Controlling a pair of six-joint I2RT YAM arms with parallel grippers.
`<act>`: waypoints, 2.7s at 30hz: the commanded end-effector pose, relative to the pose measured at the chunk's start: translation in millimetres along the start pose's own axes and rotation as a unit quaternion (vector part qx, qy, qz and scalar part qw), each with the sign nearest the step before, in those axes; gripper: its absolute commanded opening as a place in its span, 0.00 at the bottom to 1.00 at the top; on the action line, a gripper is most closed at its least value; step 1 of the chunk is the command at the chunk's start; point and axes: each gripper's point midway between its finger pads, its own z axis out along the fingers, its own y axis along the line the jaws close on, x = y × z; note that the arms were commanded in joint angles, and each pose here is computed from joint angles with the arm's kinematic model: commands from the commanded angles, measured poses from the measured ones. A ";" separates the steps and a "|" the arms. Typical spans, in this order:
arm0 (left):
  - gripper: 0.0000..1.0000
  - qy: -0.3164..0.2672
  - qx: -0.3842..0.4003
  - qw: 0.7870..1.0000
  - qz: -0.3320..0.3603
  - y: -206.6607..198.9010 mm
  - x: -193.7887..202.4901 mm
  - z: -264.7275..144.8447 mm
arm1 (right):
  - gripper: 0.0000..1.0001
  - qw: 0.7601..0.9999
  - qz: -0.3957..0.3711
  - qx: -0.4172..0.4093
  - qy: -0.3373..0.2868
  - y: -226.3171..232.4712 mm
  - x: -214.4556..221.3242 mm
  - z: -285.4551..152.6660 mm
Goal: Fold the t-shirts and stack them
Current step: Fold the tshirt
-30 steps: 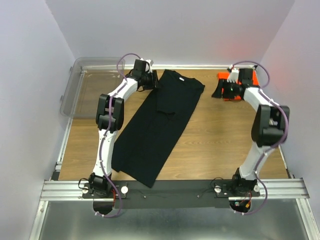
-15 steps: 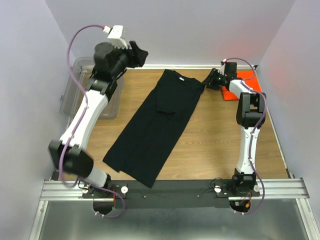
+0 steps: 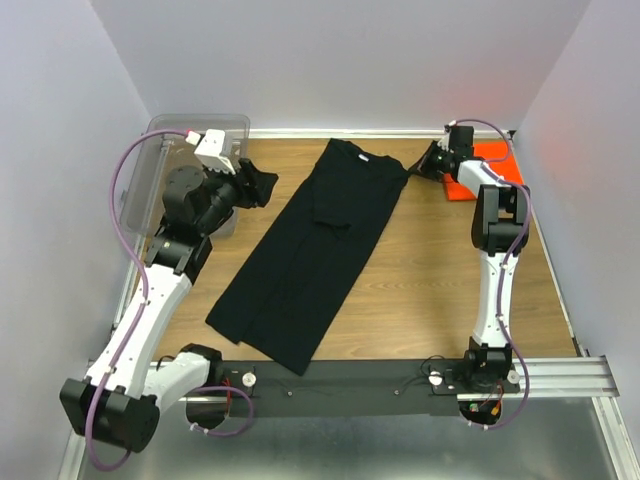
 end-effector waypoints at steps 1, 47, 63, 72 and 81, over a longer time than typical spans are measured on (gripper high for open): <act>0.68 -0.019 -0.018 1.000 0.006 1.7 -8.9 -21.5 | 0.00 1.000 0.006 -0.001 0.002 -3.7 0.6 7.6; 0.94 0.222 -0.334 0.848 -0.346 83.7 231.5 -111.6 | 0.84 0.460 -0.805 -0.357 0.112 190.9 432.8 -270.1; 0.79 0.295 -0.394 0.778 -0.391 87.6 286.0 -128.5 | 0.84 0.454 -0.830 -0.313 0.084 195.0 442.7 -264.0; 0.82 0.360 -0.408 0.754 -0.369 69.9 297.7 -141.5 | 0.85 0.458 -0.828 -0.313 0.076 199.0 438.5 -266.6; 0.79 0.391 -0.440 0.732 -0.343 71.6 312.7 -144.6 | 0.85 0.474 -0.824 -0.303 0.070 202.3 429.5 -263.8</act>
